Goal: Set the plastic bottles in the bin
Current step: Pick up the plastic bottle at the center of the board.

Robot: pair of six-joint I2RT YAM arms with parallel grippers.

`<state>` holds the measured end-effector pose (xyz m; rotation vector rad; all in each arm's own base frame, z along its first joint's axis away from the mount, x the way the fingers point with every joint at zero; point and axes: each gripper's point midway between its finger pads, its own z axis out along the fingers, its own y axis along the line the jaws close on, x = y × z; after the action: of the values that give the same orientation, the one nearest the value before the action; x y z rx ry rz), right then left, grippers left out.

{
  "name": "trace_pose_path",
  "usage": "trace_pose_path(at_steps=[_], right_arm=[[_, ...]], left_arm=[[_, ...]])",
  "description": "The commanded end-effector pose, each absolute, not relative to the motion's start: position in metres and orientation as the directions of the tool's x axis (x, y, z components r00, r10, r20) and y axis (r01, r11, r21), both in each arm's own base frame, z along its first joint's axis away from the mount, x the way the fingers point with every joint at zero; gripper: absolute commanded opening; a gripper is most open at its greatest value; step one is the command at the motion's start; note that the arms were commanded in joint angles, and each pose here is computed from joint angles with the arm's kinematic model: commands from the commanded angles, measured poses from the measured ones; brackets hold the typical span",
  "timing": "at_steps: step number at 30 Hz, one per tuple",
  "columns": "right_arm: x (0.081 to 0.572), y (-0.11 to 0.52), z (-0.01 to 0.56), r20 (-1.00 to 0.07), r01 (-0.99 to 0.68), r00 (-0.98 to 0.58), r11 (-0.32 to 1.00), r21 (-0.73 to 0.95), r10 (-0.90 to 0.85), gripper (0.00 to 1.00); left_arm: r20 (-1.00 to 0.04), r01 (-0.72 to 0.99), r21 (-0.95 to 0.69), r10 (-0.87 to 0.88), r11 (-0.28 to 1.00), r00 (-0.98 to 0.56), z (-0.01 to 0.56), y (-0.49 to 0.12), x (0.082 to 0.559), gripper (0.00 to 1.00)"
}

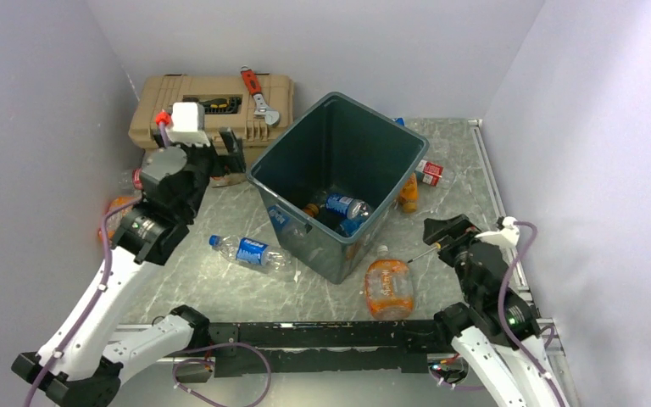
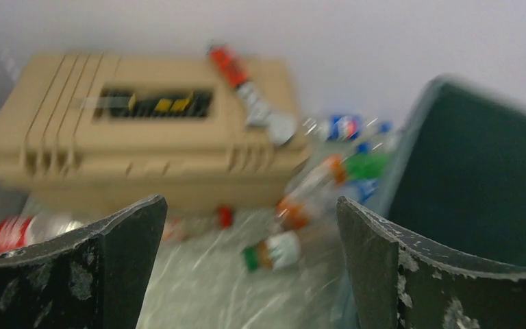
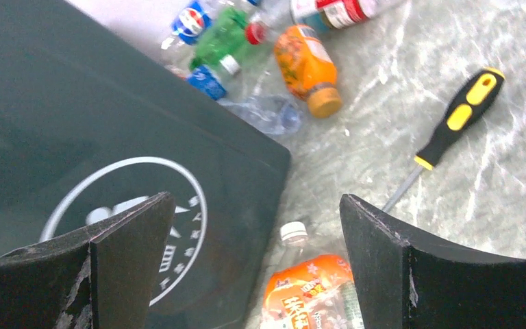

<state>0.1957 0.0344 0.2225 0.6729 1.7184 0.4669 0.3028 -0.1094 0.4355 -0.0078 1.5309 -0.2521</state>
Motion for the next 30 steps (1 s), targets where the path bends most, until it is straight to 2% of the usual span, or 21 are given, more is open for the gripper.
trace_pose_path(at_steps=[1, 4, 7, 10, 14, 17, 25, 30], right_arm=[[0.217, 0.034, 0.209, -0.694, 0.285, -0.124, 0.695, 0.66, 0.709, 0.95], [0.232, 0.038, 0.197, -0.687, 0.31, -0.12, 0.684, 0.66, 0.717, 0.94], [0.248, 0.042, 0.193, -0.68, 0.305, -0.105, 0.674, 0.673, 0.726, 0.94], [0.263, 0.043, 0.182, -0.654, 0.306, -0.092, 0.646, 0.699, 0.751, 0.93], [0.29, 0.021, 0.151, -0.599, 0.368, -0.095, 0.587, 0.721, 0.795, 0.94], [0.308, 0.002, 0.132, -0.579, 0.397, -0.094, 0.564, 0.724, 0.81, 0.93], [0.359, -0.003, 0.118, -0.62, 0.321, -0.15, 0.631, 0.706, 0.77, 0.88], [0.382, -0.005, 0.109, -0.649, 0.315, -0.172, 0.666, 0.676, 0.741, 0.98]], left_arm=[[-0.985, -0.052, -0.175, -0.174, 0.983, 0.008, 0.396, -0.062, 0.296, 0.99], [-0.982, -0.092, -0.188, -0.184, 0.978, 0.049, 0.38, -0.05, 0.288, 0.99], [-0.974, -0.034, -0.215, -0.212, 0.976, 0.082, 0.372, -0.053, 0.279, 0.99], [-0.978, 0.033, -0.203, -0.205, 0.979, 0.041, 0.364, -0.065, 0.275, 0.99], [-0.978, 0.004, -0.206, -0.206, 0.979, 0.021, 0.356, -0.061, 0.275, 0.98], [-0.974, 0.044, -0.227, -0.228, 0.973, 0.008, 0.352, -0.069, 0.274, 0.98], [-0.971, 0.105, -0.237, -0.233, 0.966, -0.049, 0.342, -0.088, 0.279, 0.96], [-0.973, 0.101, -0.23, -0.227, 0.968, -0.041, 0.342, -0.086, 0.279, 0.96]])
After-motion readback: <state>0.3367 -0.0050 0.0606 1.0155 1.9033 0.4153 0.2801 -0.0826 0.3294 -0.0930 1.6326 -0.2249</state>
